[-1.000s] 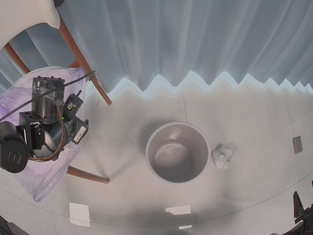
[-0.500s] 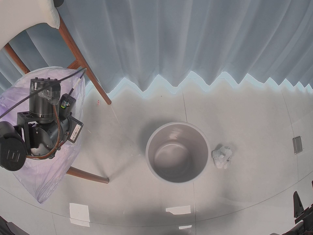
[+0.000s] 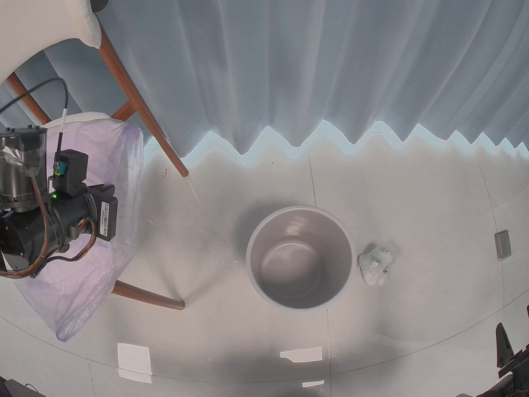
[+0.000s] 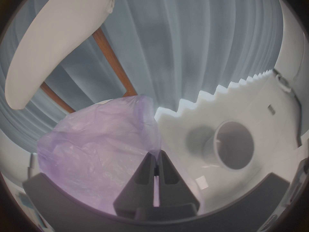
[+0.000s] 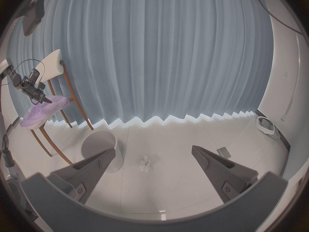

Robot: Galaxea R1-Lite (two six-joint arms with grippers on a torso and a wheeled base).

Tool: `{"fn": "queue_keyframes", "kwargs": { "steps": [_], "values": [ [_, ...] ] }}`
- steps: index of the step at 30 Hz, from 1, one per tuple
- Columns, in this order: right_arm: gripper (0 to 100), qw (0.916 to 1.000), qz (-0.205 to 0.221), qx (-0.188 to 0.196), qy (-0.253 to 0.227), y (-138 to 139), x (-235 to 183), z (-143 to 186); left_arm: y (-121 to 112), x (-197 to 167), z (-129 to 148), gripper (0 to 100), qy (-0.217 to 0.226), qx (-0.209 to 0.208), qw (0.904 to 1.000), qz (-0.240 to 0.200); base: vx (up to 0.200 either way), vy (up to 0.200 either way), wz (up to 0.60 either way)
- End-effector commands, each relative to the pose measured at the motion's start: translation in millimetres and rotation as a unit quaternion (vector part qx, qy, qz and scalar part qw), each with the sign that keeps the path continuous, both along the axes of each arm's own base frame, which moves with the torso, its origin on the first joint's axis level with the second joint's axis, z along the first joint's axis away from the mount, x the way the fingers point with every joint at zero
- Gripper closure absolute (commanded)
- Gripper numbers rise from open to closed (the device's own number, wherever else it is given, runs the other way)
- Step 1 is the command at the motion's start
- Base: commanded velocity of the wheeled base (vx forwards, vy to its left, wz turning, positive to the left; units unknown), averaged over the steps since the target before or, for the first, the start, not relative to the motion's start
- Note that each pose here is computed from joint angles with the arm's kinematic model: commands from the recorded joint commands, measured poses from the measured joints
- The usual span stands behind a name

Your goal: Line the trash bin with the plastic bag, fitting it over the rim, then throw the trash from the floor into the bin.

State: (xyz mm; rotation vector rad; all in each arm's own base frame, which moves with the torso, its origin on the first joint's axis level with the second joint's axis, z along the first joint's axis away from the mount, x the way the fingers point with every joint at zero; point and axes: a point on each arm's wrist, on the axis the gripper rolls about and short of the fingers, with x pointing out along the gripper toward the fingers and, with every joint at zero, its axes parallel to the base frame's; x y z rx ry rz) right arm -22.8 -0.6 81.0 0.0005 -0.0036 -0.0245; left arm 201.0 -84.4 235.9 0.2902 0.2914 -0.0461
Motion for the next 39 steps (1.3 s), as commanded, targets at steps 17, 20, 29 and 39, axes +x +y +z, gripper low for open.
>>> {"fn": "queue_keyframes", "kwargs": {
  "steps": [17,20,29,39],
  "values": [
    [0,1.0,0.0,-0.003,0.0,0.0,0.0,-5.2,50.0,-38.4,33.0,100,-0.023,-0.273,0.9519,-0.137,0.0,0.0,0.0],
    [0,1.0,0.0,-0.003,0.0,0.0,0.0,-5.2,50.2,-42.7,33.1,100,-0.017,-0.296,0.9433,-0.149,0.0,0.0,0.0],
    [0,1.0,0.0,-0.003,0.0,0.0,0.0,-5.2,45.2,-47.3,29.1,100,-0.006,-0.302,0.9388,-0.166,0.0,0.0,0.0],
    [0,1.0,0.0,-0.003,0.0,0.0,0.0,-5.2,22.7,-52.1,39.1,100,0.007,-0.36,0.9056,-0.224,0.0,0.0,0.0]
  ]
}}
